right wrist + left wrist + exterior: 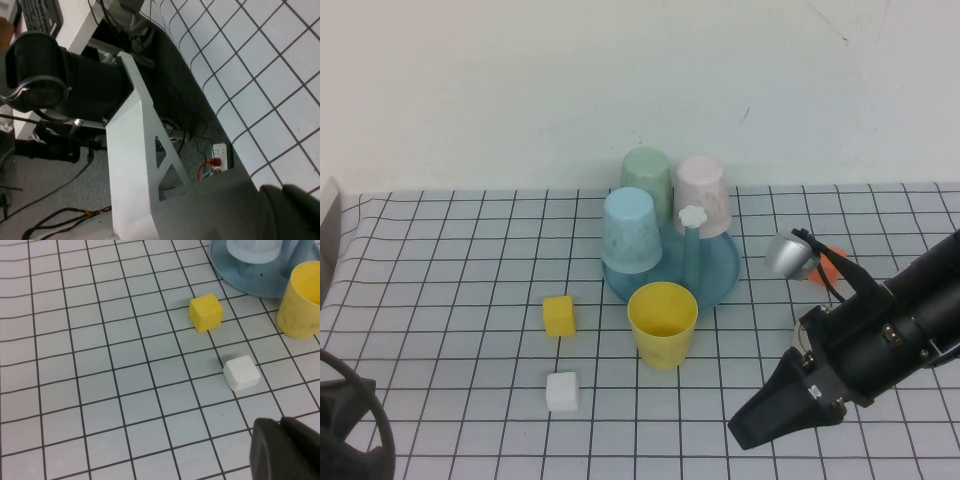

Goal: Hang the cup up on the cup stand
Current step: Pick up the cup from the table

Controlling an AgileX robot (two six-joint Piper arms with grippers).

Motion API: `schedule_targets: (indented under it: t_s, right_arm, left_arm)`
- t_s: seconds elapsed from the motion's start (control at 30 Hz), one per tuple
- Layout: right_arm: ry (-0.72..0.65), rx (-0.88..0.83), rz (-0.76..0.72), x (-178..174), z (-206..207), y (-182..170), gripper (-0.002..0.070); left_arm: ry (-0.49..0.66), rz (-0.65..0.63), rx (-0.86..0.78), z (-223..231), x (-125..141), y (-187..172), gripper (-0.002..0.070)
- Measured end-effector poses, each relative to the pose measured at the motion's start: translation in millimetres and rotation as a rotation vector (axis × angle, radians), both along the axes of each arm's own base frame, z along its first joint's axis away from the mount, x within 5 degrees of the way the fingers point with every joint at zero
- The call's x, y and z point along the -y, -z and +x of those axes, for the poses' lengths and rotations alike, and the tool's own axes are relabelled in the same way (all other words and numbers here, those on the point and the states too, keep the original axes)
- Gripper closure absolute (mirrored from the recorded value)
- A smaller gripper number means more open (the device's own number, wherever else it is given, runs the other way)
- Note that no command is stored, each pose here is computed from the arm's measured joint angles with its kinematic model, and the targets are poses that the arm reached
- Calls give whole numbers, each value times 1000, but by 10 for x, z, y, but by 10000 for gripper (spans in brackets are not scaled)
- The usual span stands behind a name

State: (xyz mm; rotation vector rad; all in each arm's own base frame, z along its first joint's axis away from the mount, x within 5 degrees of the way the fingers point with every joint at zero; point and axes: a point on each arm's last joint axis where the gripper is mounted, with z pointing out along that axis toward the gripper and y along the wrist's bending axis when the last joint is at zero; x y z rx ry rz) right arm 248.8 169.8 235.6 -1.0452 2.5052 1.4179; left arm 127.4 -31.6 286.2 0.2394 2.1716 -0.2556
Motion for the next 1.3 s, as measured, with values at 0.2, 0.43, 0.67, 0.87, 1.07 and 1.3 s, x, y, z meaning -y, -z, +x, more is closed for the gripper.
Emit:
schedule_targets:
  t_s: [0.2,0.43,0.67,0.87,1.07,1.3]
  right_arm:
    - [7,36,21,-12,24,-7,678]
    - [273,224,-54,-10,356,-34,677]
    - [486,408,-243,5,736,-185,659]
    - [441,390,-334,-241,902,-112,410]
    - [466,298,-423,-573,1047,209,188]
    - [536,271,-541,-697,1339,540,168]
  left_arm:
    - [0,0,0,0,0,0,676]
    - [-3,-10,5,3,3,-6,676]
    - [-6,-26,12,8,9,-15,676]
    - [-7,-30,14,9,10,-17,676]
    - [-8,-32,15,10,11,-19,676]
    - [-8,-38,13,9,13,-15,676]
